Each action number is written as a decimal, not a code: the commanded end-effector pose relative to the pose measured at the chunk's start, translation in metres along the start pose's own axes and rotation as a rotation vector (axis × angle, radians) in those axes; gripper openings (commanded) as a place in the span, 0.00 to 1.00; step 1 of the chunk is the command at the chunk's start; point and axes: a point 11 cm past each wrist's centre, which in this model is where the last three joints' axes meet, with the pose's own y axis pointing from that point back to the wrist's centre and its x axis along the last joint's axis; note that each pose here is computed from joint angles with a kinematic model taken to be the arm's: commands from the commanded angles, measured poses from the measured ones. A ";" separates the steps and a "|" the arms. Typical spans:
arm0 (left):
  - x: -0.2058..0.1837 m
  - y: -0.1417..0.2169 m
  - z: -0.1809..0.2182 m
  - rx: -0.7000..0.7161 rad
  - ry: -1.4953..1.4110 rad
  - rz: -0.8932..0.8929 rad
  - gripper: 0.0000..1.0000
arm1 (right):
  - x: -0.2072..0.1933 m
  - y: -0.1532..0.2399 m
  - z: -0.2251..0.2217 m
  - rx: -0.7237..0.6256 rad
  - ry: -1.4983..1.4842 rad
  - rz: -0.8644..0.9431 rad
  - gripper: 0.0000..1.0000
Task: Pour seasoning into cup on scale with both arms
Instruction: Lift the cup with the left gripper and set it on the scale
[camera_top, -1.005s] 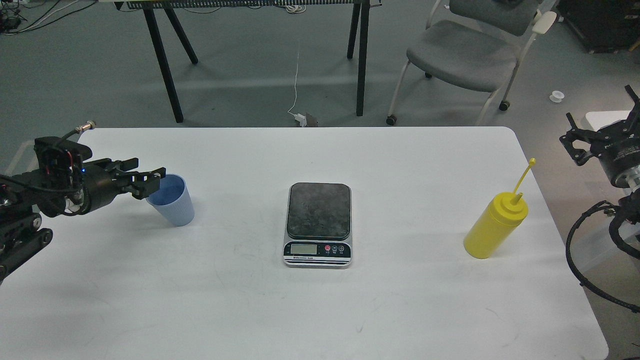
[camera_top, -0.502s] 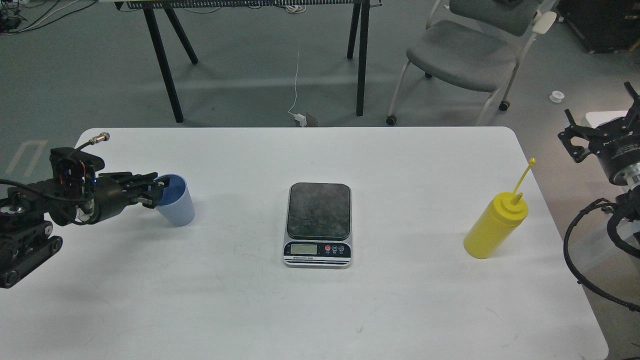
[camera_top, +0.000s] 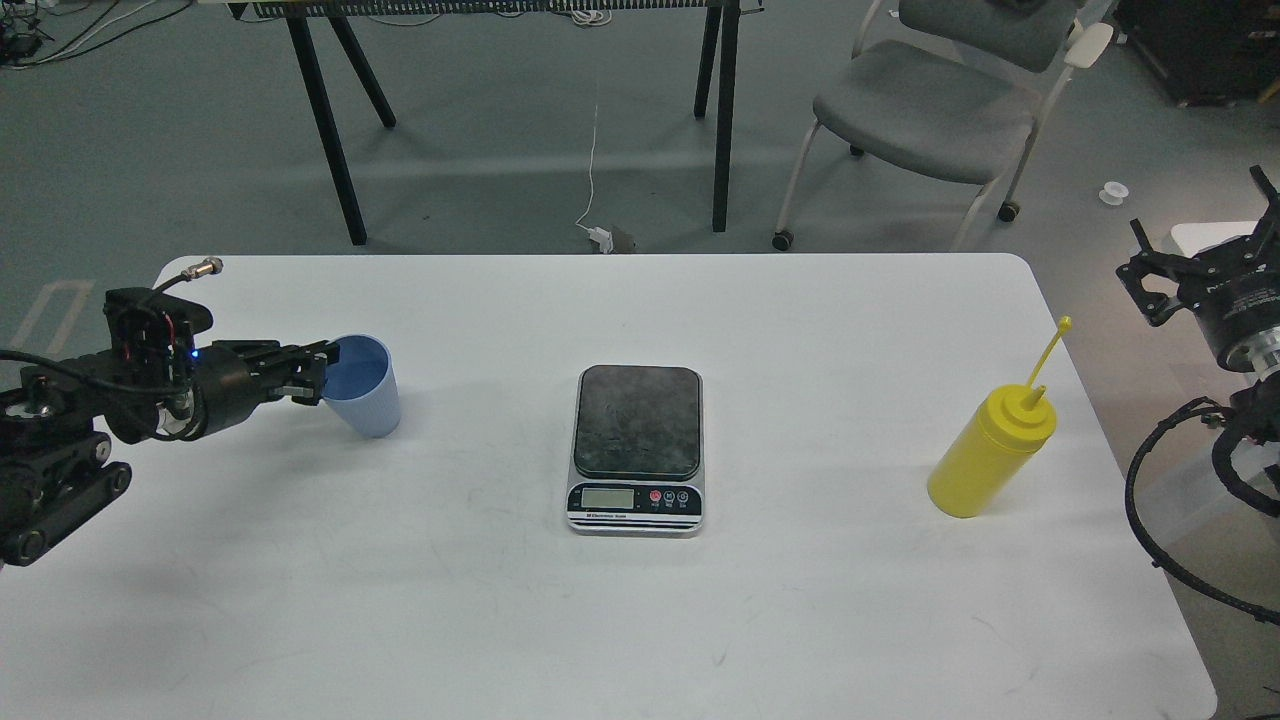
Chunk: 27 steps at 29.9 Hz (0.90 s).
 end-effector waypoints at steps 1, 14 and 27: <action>0.040 0.000 0.026 -0.088 -0.015 0.013 0.04 | 0.008 0.007 -0.005 0.012 -0.002 0.018 0.99; 0.136 -0.065 0.179 -0.302 -0.164 -0.003 0.03 | 0.039 0.034 -0.021 0.045 0.006 0.094 0.99; 0.087 -0.101 0.222 -0.337 -0.217 -0.129 0.04 | 0.043 0.038 -0.029 0.055 0.017 0.105 0.99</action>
